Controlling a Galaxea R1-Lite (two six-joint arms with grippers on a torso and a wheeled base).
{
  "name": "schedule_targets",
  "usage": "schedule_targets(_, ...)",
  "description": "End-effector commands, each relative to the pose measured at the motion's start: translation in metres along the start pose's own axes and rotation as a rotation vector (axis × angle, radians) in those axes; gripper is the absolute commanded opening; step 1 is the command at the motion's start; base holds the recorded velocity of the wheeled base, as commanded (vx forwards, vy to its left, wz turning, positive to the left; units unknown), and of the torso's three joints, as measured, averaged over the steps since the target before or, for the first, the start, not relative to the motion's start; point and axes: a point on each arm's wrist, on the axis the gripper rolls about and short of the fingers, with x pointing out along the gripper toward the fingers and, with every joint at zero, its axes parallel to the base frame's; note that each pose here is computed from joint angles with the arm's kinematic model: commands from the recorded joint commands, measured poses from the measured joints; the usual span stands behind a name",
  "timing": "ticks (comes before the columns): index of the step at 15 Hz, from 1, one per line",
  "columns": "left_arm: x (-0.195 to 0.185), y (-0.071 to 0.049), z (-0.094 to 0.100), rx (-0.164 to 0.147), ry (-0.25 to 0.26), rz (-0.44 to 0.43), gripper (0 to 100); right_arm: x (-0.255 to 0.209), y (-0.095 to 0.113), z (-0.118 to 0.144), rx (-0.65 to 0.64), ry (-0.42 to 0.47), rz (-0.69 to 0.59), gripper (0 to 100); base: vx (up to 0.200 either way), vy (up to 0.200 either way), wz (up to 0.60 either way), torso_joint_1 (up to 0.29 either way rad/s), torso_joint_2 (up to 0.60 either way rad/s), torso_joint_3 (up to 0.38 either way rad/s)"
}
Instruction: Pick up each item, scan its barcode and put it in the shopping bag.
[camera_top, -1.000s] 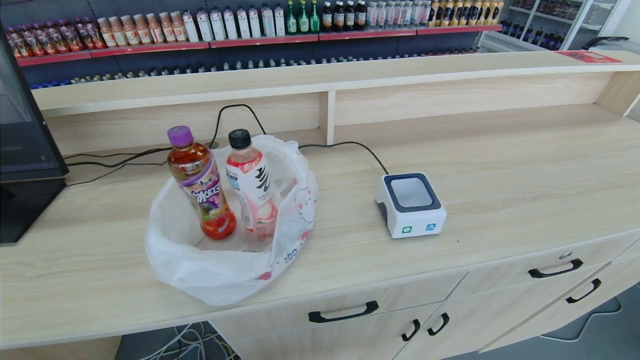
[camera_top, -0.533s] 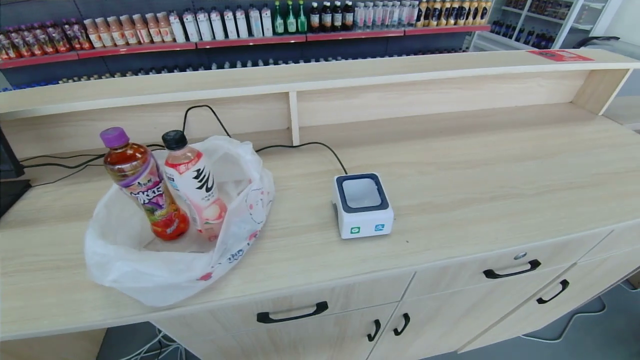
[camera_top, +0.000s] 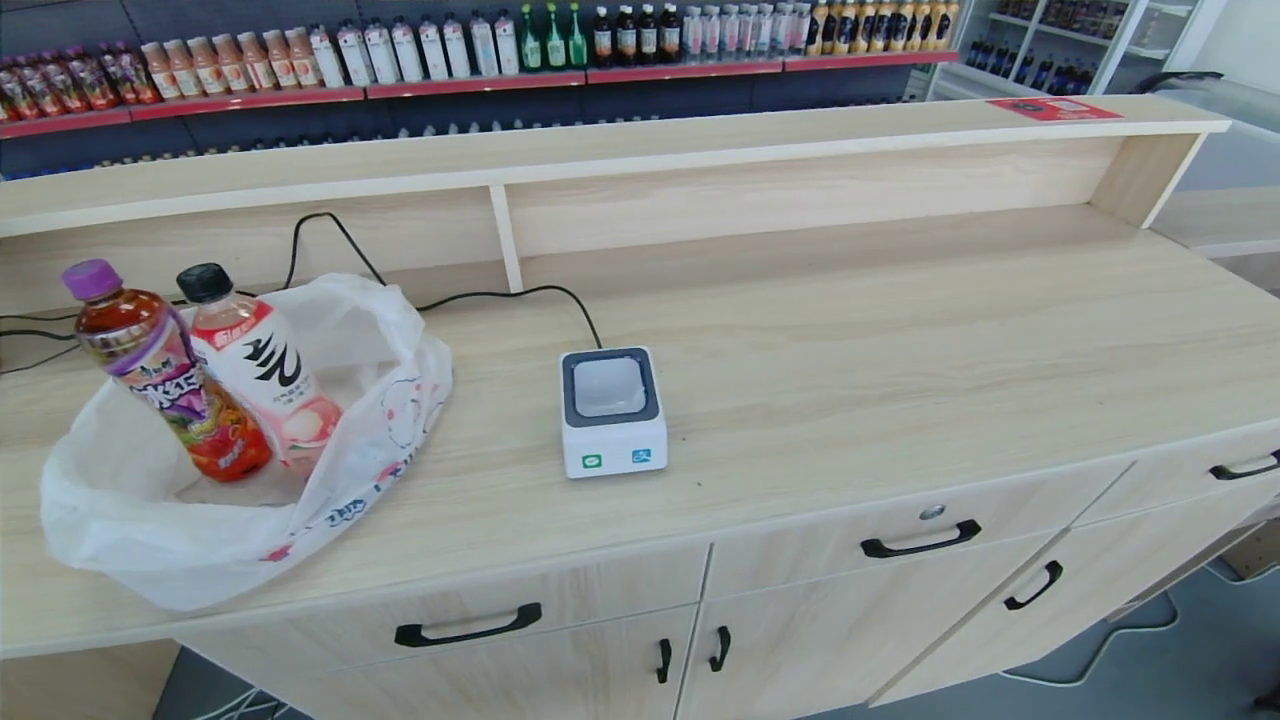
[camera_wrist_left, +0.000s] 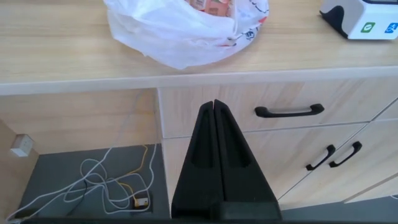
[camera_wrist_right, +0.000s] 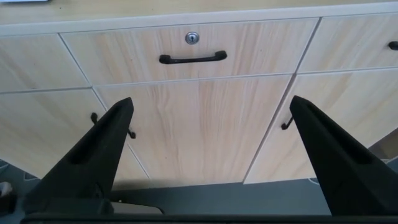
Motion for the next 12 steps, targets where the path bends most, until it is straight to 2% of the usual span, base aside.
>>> schedule_targets(1,0.0000,0.0000,-0.0001,0.000,0.001,0.000,0,0.0000,0.0000,0.0000,-0.001,0.000,0.000,100,0.000,0.000,0.00,0.000,0.00,0.000)
schedule_targets(2,0.0000,0.0000,-0.0001,-0.003,0.001,0.000,0,0.0000,0.0000,0.0000,-0.001,0.000,0.000,100,0.000,0.000,0.00,0.000,0.00,0.000)
schedule_targets(6,0.0000,0.0000,-0.0001,-0.006,0.001,0.000,0,0.0000,0.0000,0.0000,0.001,0.000,0.000,100,-0.200,0.200,0.00,0.006,0.00,0.000)
schedule_targets(12,0.0000,0.0000,0.0001,-0.006,-0.001,0.000,0,0.0000,0.0000,0.0000,-0.001,0.000,0.000,100,-0.200,0.000,0.00,-0.003,0.00,0.004)
